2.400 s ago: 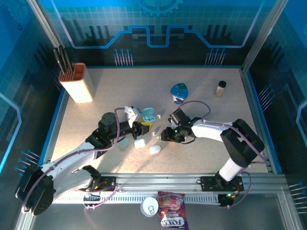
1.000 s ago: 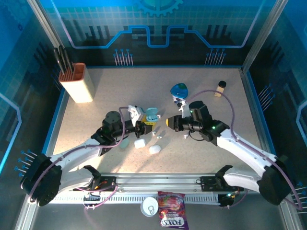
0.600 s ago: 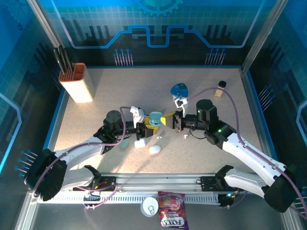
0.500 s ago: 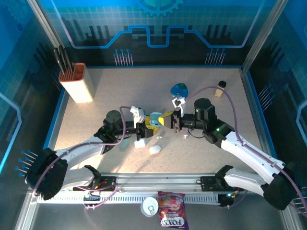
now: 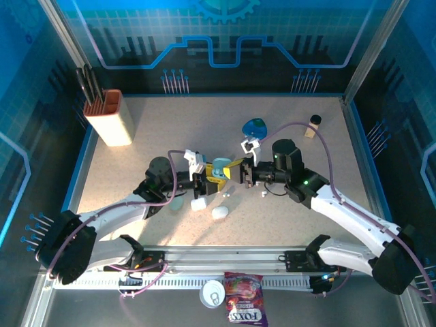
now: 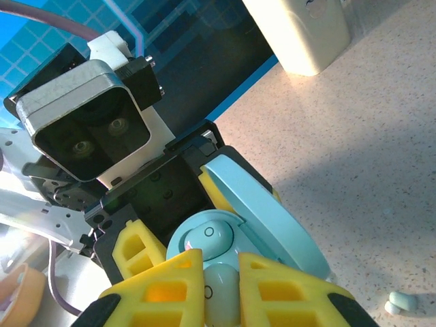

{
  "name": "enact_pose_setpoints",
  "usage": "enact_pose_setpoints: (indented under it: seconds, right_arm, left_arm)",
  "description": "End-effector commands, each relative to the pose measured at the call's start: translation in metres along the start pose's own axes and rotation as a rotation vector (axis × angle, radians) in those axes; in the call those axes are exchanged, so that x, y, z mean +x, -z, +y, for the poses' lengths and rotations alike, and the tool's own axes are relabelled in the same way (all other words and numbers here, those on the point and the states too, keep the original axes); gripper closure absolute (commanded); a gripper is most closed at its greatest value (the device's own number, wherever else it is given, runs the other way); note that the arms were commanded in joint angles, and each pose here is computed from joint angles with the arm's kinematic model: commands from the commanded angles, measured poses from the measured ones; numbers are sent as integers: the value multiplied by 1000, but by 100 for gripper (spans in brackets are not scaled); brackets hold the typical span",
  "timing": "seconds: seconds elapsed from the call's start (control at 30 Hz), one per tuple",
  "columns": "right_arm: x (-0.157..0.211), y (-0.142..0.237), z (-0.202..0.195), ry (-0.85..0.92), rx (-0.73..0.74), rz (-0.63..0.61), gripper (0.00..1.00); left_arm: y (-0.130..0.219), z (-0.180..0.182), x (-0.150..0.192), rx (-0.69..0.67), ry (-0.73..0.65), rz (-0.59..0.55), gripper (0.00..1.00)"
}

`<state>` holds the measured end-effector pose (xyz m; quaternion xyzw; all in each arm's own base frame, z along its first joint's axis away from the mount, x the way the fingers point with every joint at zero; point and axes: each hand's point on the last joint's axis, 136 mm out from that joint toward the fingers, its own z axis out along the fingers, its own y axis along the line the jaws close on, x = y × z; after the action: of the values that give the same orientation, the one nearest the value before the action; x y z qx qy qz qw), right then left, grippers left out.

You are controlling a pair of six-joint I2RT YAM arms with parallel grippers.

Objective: Insert wireless bluetooth earbuds into charging case

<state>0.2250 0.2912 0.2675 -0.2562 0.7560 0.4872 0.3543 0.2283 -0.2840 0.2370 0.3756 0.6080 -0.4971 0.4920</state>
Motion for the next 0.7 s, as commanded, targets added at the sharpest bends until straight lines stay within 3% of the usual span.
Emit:
enact_pose_setpoints:
  seconds: [0.0,0.17,0.4,0.67]
  right_arm:
    - [-3,-4,12,-9,-47,16,83]
    - [1,-7,7,-25,-27,29,81]
    - [1,-2,-18,-70,94,9,65]
    - [-6,4,-17,-64,113,-21,53]
  left_arm:
    - [1,0,-14,-9,-57,-50,61]
    - [3,0,-14,-14,-60,-53,61]
    - [5,-4,-17,-8,-75,-65,61]
    - [5,-5,-17,-5,-76,-68,61]
